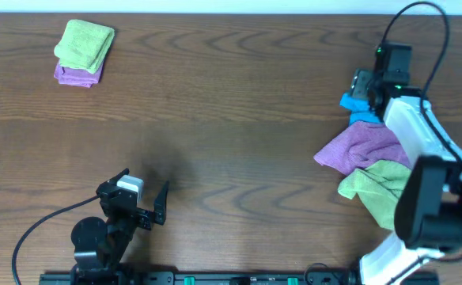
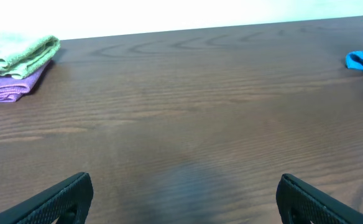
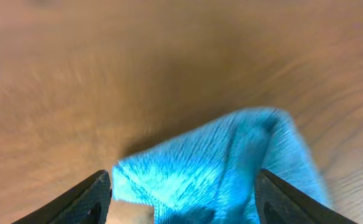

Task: Fold the cloth
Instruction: 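Reach the right gripper to the blue cloth's far corner and grasp it, then lift the blue cloth with the right gripper and pull it leftward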

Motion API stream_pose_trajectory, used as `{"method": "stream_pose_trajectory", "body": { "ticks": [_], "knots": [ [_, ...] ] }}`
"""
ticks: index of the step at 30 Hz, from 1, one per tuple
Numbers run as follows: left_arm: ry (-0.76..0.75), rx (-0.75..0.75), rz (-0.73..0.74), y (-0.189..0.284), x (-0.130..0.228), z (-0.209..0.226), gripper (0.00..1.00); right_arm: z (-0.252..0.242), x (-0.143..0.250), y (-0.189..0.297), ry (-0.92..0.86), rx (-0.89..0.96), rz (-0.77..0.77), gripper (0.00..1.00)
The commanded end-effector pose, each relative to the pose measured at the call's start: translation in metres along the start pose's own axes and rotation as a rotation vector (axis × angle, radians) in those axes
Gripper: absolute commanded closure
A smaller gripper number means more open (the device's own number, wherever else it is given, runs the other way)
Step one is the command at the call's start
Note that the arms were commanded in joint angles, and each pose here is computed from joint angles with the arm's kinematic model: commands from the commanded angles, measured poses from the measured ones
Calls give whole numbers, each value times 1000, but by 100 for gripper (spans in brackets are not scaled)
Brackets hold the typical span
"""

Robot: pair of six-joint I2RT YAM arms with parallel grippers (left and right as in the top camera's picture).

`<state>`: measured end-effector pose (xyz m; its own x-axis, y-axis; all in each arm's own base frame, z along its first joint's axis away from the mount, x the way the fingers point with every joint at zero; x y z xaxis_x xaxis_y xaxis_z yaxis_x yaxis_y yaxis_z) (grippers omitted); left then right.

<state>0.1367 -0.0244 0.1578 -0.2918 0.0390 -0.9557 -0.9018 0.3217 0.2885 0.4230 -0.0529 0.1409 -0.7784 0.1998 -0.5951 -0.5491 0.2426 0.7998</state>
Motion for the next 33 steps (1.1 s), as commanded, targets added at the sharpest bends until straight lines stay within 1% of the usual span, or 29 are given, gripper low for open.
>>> {"method": "stream_pose_trajectory", "body": {
  "ticks": [1,4,8,11,14,15,18,19,21,27,30,33],
  "knots": [
    [-6,8,24,-2,8,0,4,1,11,-17,1,-9,54,25],
    [-6,8,24,-2,8,0,5,2,19,-28,7,-4,86,24],
    [-7,8,24,-2,8,0,4,3,25,-36,11,-1,107,26],
    [-6,8,24,-2,8,0,5,3,27,-40,12,0,113,39],
    [-7,8,24,-2,8,0,5,1,33,-48,11,6,136,43],
    [-6,8,24,-2,8,0,5,1,35,-50,12,7,145,46],
    [-6,8,25,-2,8,0,5,1,40,-55,14,10,165,58],
    [-7,8,25,-2,8,0,5,1,41,-55,15,10,167,69],
    [-6,8,24,-2,8,0,5,1,39,-55,13,8,158,98],
    [-6,8,24,-2,8,0,5,9,29,-43,8,-67,125,99],
    [-7,8,24,-2,8,0,4,22,9,-21,12,-156,56,99],
    [-7,8,24,-2,8,0,5,37,-21,14,26,-217,-55,99]
  ]
}}
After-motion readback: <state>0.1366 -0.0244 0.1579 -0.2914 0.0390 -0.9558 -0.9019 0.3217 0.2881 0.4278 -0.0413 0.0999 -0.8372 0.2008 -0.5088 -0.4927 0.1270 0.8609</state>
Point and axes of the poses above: each gripper's point midway between its finger pads, its own y axis back along the fingers, its own z axis along the line the jaws close on, x = y × z, the point moved 9 cm from there along y, back along the fingers, and after that the axes turned 1 degree about y, right-handed, at the moved point
